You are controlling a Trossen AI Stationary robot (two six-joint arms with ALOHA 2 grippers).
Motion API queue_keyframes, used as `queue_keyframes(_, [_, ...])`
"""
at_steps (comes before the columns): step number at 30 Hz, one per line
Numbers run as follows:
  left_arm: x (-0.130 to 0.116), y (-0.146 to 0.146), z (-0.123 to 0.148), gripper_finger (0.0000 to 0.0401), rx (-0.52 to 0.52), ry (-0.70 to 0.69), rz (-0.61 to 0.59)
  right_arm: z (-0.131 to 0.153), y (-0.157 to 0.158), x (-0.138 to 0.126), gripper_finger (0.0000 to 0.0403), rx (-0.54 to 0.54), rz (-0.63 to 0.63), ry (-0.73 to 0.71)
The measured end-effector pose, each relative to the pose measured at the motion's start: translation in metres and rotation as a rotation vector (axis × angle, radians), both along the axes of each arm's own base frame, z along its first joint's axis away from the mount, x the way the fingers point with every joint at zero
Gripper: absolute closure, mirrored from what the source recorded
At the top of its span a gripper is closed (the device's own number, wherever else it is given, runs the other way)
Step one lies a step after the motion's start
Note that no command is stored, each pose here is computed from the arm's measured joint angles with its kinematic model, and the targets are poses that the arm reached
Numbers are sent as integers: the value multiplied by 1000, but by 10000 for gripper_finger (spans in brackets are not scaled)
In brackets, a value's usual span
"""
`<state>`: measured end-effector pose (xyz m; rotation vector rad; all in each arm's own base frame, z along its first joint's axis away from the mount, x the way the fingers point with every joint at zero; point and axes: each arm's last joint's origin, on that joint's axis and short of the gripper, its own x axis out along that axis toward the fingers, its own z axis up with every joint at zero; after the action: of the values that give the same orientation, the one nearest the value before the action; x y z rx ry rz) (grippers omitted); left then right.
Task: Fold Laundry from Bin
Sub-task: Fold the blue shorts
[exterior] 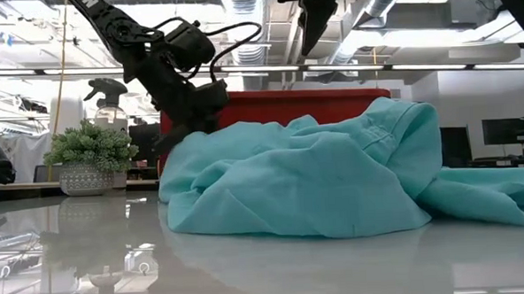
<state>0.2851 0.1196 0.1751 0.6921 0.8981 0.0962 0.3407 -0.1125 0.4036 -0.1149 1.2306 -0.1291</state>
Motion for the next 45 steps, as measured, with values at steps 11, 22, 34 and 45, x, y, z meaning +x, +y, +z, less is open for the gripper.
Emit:
queue_keyframes(11, [-10,6,17,401,188,24,241,0,-25,-9,163,16,-125,-10])
queue_keyframes(22, [-44,-26,95,401,223,-252,248,3,-61,-19,163,42,-135,-96])
queue_keyframes(34, [-84,-70,151,401,368,-484,313,11,-60,-4,163,37,60,-275])
queue_keyframes(45, [-110,-111,182,401,317,-716,171,-3,-36,28,163,-43,286,-336])
